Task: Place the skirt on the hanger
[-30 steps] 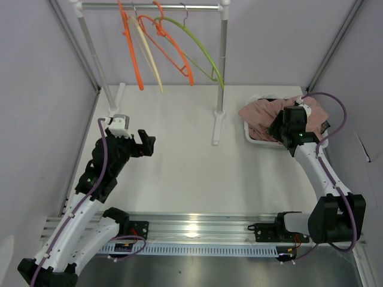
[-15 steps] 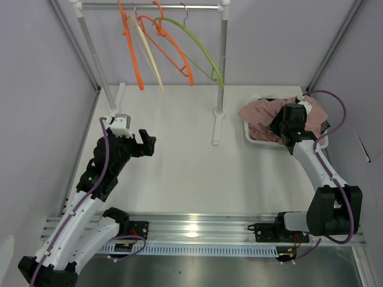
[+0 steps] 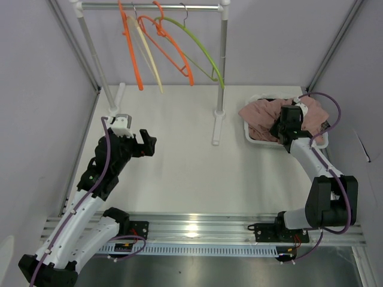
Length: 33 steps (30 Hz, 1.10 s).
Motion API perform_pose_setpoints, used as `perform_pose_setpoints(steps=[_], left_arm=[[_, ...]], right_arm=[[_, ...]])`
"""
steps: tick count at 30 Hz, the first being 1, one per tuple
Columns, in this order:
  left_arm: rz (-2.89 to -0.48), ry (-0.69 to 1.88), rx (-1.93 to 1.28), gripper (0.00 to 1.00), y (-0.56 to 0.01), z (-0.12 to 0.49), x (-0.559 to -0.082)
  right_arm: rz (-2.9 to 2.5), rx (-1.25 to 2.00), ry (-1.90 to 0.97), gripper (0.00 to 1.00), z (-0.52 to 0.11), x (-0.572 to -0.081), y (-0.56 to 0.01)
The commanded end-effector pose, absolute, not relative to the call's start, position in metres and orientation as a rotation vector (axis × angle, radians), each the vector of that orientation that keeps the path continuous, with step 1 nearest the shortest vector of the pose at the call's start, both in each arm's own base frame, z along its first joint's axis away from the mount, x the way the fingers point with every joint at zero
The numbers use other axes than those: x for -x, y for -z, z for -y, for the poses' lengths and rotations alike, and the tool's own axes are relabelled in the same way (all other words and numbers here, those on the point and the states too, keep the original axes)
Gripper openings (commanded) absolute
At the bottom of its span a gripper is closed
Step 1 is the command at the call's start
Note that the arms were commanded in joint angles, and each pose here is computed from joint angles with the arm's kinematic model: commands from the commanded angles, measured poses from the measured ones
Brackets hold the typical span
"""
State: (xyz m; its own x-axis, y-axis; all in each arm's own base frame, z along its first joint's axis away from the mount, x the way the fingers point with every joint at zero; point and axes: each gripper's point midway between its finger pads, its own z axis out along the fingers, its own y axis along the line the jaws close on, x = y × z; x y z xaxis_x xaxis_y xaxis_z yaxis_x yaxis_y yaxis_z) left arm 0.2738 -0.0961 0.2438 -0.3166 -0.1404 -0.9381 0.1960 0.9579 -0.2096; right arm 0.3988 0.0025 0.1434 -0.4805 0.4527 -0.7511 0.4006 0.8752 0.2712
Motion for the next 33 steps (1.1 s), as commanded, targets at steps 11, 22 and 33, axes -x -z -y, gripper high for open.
perform_pose_setpoints(steps=[11,22,33], left_arm=[[-1.808,0.391,-0.044,0.99,-0.269,0.103,-0.275],[-1.790,0.435,-0.067,0.99,-0.280,0.108,-0.270],[-1.818,0.608,-0.097,0.94,-0.271,0.133,-0.258]], right_arm=[[-1.914,-0.409,-0.262,0.00,-0.043,-0.358,-0.297],[-1.919,-0.073,-0.428,0.00,-0.162,-0.299,-0.353],[-1.939,0.220,-0.561,0.00,-0.287,-0.256,-0.365]])
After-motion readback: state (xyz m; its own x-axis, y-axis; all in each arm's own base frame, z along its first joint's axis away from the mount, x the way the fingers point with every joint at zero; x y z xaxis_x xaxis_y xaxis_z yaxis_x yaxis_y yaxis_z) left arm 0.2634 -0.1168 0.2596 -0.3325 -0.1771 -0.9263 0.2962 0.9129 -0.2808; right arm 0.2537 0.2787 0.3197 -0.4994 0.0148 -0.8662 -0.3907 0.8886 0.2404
